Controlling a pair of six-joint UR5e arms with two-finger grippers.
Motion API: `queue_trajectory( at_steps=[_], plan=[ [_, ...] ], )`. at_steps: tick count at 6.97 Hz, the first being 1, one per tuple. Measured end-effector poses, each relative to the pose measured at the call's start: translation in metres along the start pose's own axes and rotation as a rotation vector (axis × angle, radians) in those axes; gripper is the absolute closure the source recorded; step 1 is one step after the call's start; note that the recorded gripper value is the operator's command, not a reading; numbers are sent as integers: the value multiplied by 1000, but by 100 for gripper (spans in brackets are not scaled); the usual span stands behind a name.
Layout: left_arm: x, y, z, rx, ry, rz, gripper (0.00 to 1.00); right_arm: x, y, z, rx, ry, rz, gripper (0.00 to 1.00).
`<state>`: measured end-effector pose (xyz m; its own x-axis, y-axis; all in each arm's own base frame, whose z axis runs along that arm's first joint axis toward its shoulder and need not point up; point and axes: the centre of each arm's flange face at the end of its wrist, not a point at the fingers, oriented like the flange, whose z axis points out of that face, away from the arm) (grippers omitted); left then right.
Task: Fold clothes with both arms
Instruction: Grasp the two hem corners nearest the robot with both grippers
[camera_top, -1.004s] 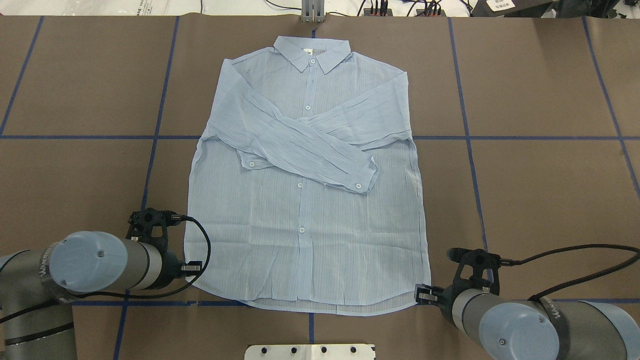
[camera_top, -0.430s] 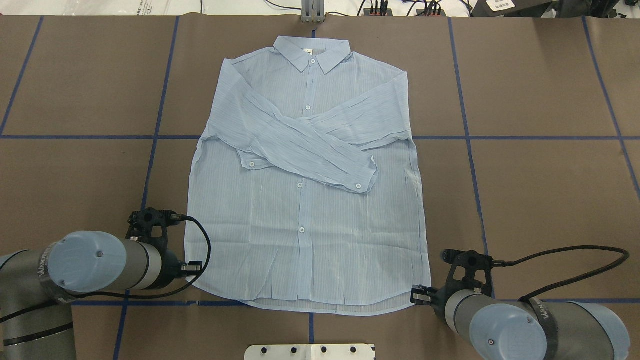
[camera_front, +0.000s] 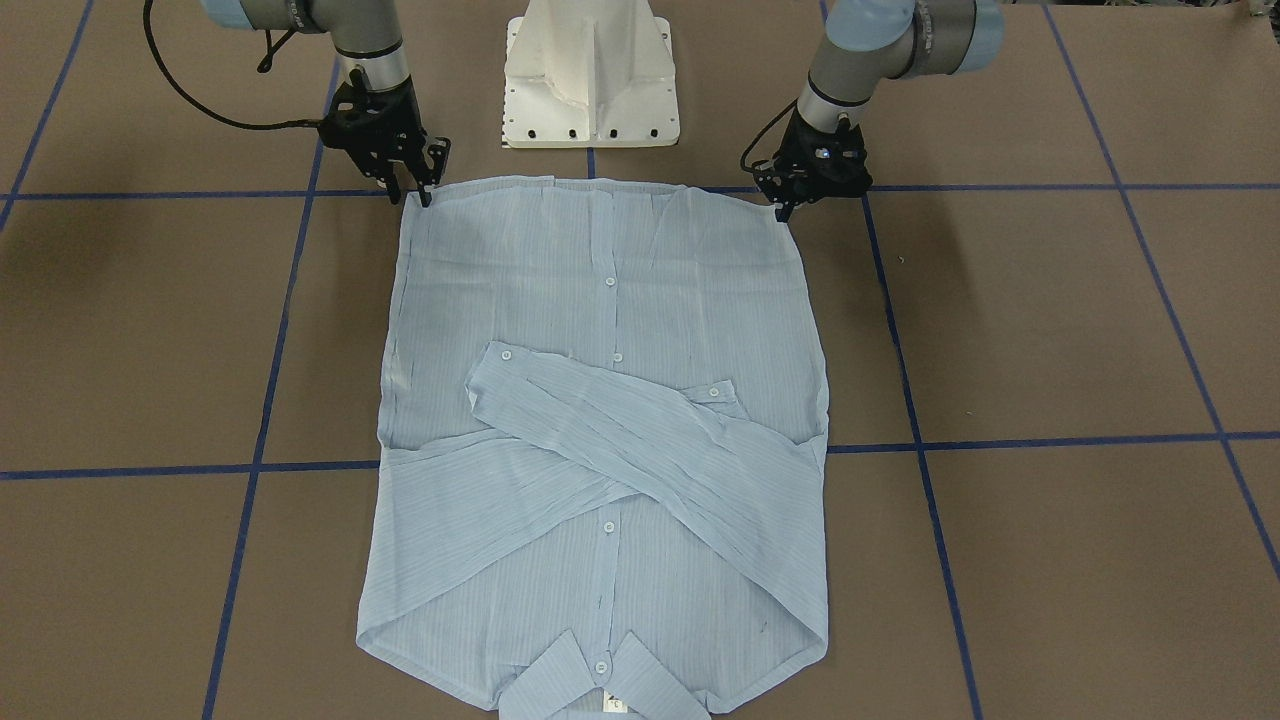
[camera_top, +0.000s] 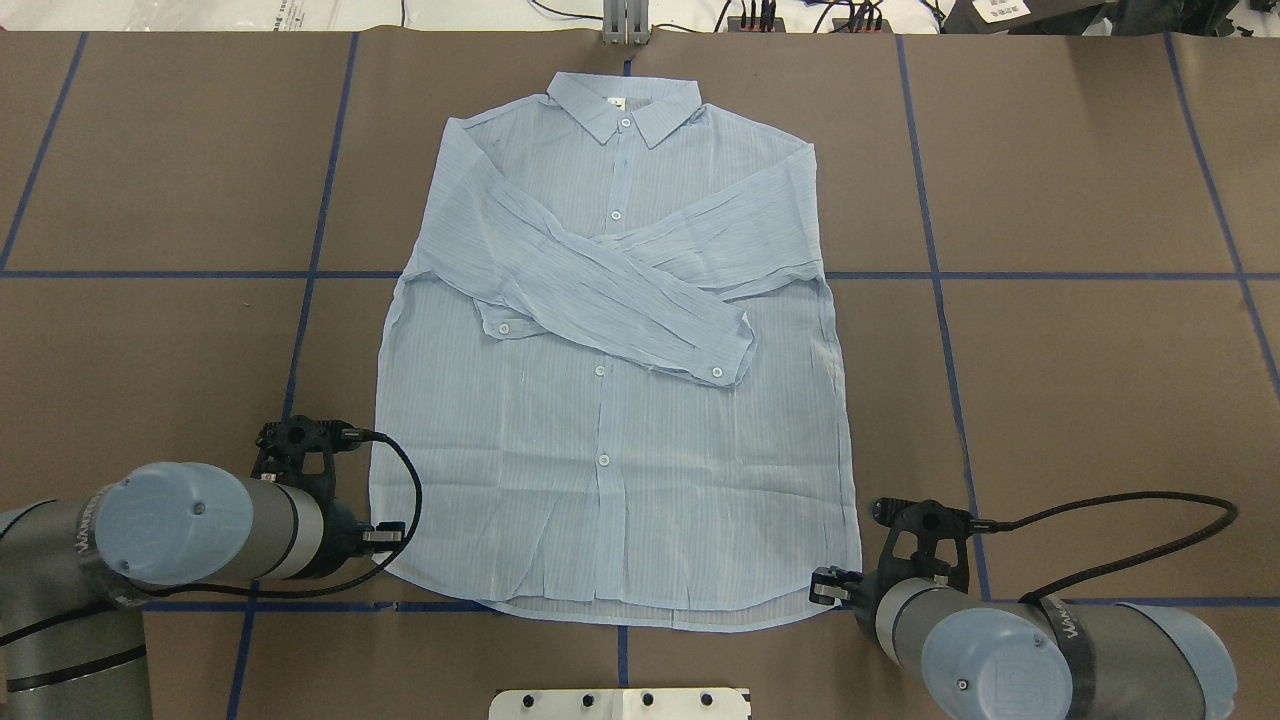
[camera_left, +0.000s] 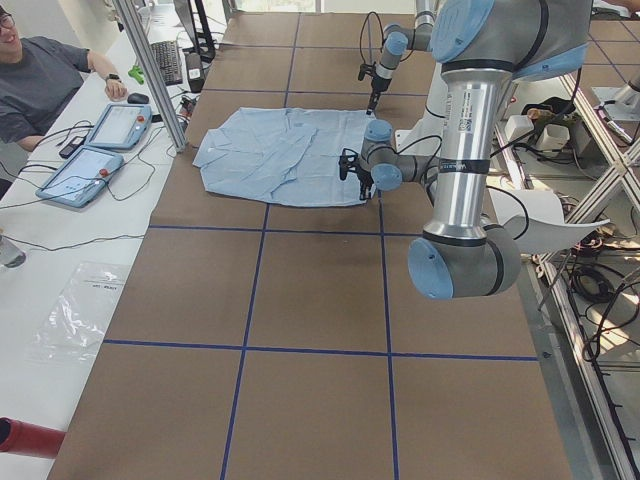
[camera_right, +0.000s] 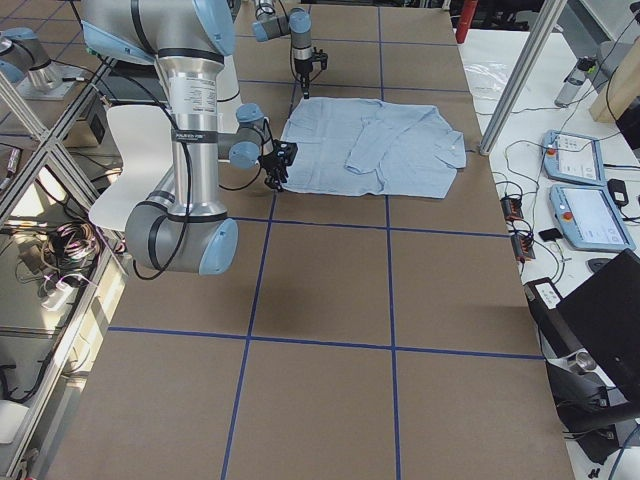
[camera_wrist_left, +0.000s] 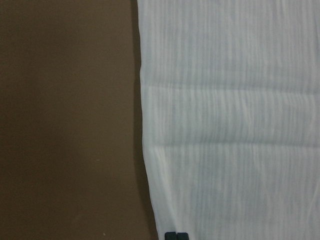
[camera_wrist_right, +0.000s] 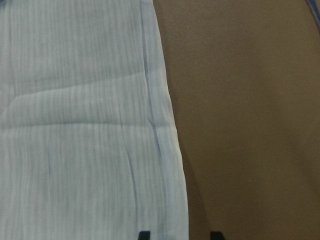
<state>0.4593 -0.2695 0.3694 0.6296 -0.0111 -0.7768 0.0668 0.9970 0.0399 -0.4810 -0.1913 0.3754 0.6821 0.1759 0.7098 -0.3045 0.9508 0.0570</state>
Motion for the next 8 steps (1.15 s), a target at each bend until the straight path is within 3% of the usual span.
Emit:
queue_trajectory(
  at_steps=[1, 4, 6, 8],
  plan=[
    [0, 0, 0, -1, 0, 0, 100, -1, 0, 2, 5, 1, 0, 100],
    [3, 0, -3, 0, 8, 1, 100, -2, -4, 0, 14, -4, 2, 100],
    [12, 3, -21, -11, 48, 8, 100, -2, -11, -10, 6, 4, 7, 100],
    [27, 16, -61, -89, 128, 24, 100, -1, -24, -72, -53, 34, 18, 100]
  ],
)
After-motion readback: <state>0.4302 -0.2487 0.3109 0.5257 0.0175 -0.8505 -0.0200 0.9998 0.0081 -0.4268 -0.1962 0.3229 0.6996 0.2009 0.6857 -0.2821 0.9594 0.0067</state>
